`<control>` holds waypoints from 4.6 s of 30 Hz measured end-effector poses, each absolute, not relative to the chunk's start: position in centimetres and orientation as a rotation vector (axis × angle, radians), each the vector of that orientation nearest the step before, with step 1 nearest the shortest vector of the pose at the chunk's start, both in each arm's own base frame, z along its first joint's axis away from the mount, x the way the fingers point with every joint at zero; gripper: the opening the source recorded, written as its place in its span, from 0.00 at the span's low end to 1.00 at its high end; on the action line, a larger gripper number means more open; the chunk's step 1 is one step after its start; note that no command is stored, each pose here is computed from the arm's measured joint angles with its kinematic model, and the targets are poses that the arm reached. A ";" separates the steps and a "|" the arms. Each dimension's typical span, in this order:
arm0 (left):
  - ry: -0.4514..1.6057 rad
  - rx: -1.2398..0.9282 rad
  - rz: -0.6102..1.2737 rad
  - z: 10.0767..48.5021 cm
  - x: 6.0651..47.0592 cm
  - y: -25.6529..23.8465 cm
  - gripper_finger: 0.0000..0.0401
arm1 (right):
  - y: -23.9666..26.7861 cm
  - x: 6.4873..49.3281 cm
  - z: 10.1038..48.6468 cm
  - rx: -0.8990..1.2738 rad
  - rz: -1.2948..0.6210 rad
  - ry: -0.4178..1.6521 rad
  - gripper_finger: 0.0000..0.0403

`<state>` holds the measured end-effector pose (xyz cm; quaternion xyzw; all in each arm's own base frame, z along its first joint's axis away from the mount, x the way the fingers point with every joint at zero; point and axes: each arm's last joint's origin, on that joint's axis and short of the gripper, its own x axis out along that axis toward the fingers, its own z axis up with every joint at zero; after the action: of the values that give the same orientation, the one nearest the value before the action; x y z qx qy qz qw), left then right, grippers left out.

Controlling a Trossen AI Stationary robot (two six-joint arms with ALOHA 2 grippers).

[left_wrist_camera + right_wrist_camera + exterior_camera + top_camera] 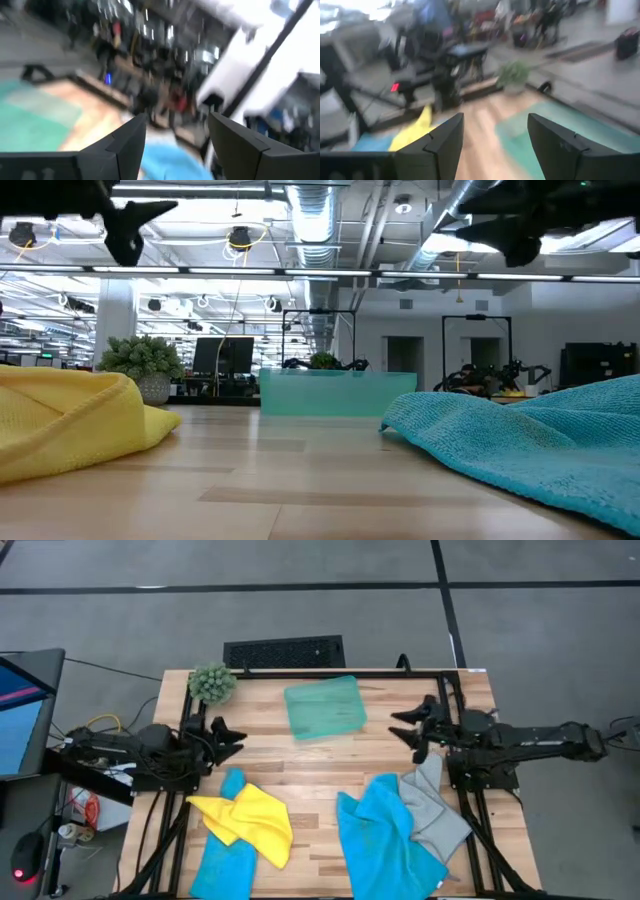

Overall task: Fold microfiber towels
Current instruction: Fold the yellow microfiber towel

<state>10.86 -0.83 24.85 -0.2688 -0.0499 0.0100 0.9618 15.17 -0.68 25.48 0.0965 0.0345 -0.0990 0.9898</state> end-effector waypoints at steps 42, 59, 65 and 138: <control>0.943 -0.232 -0.056 27.2 15.8 -7.4 0.52 | 22.0 42.9 17.0 -0.182 0.334 0.384 0.61; 0.951 -0.295 -0.036 27.2 15.8 -7.4 0.52 | 26.0 47.7 11.4 -0.153 0.320 0.611 0.61; 0.950 -0.287 -0.040 27.2 15.8 -7.4 0.52 | 25.5 47.5 10.9 -0.115 0.289 0.676 0.61; 1.200 0.408 -0.104 17.8 15.9 -19.0 0.52 | 25.7 45.8 10.3 -0.072 0.258 0.879 0.07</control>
<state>15.94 -19.03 17.84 0.1905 0.5604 -0.0484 0.8046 45.78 25.72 10.28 -0.0349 0.4242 0.1244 0.8963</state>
